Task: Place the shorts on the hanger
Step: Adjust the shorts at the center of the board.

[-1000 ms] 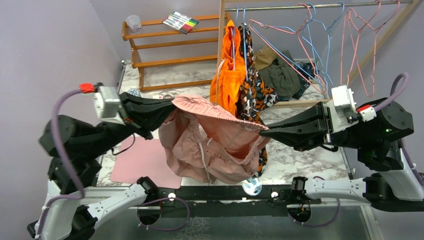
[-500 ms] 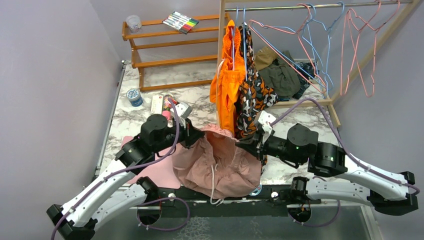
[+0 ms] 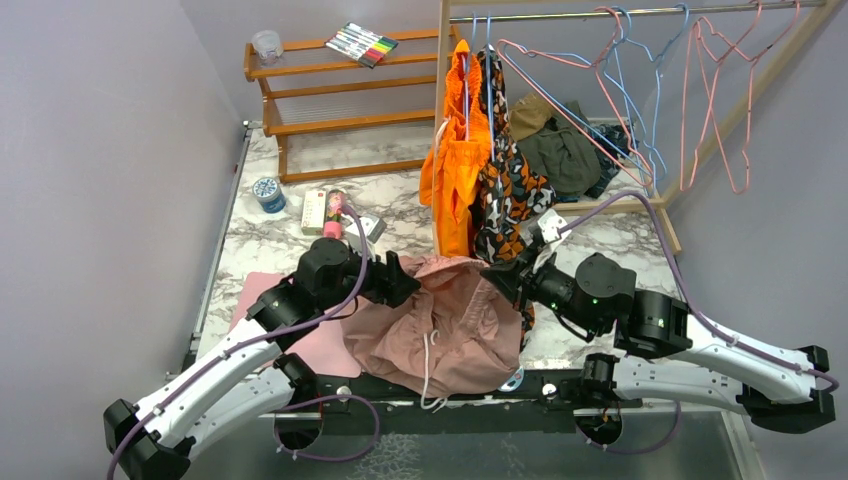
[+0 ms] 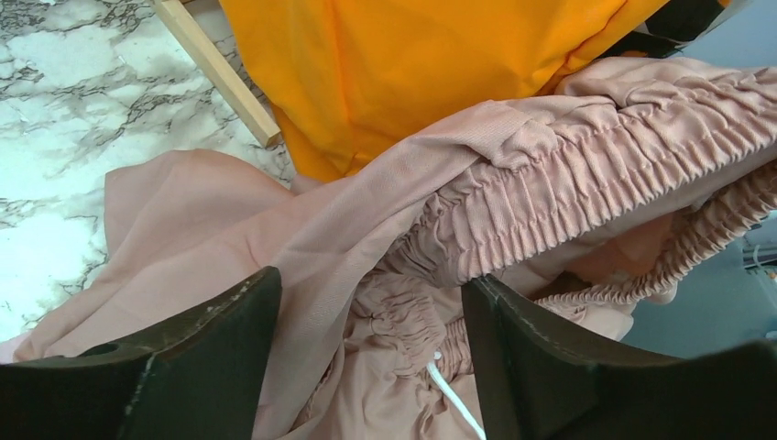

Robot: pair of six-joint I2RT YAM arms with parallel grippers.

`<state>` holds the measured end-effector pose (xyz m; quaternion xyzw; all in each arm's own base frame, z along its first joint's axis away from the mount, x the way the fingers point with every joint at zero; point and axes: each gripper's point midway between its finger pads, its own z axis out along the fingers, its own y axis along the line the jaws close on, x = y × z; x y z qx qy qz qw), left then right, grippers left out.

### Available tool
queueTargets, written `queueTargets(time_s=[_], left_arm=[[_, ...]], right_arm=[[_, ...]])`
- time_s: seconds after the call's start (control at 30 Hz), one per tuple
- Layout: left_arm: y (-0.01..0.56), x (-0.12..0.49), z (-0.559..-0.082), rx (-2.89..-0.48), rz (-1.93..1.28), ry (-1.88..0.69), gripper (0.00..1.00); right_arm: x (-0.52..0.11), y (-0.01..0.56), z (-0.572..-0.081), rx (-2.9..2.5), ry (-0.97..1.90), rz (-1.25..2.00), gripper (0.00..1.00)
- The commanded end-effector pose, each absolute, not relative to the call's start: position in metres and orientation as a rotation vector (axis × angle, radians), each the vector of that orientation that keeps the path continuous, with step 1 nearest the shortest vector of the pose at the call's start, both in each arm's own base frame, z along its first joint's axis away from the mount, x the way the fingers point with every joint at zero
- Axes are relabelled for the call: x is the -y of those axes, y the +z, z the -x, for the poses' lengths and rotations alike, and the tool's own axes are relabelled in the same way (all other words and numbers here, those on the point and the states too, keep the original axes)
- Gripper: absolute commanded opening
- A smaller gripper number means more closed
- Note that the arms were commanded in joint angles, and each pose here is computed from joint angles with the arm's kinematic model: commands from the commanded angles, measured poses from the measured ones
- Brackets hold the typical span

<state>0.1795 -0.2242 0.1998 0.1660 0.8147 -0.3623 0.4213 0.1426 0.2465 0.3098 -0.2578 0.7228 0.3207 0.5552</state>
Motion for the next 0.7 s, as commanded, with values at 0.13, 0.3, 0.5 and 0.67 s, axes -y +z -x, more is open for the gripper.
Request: queueTargets(time_s=[0.13,0.3,0.5,0.67], left_arm=[[0.212,0.22,-0.181,-2.057,-0.374,-0.892,0.76],[0.224,0.216,-0.175,-2.068,-0.399,-0.887,0.74],[0.252,0.189,-0.177,-2.041,-0.406,-0.731,0.74],[0.238,0.202,-0.163,-2.131,-0.465,-0.816,0.6]], right_arm=[[-0.239,0.307,-0.159,-1.749,0.722,0.421,0.01],[-0.244,0.301,-0.16,-1.767,0.717,0.42,0.01],[-0.241,0.301,-0.165,-1.772,0.686,0.394,0.01],[-0.241,0.301,-0.167,-1.77,0.678,0.383,0.01]])
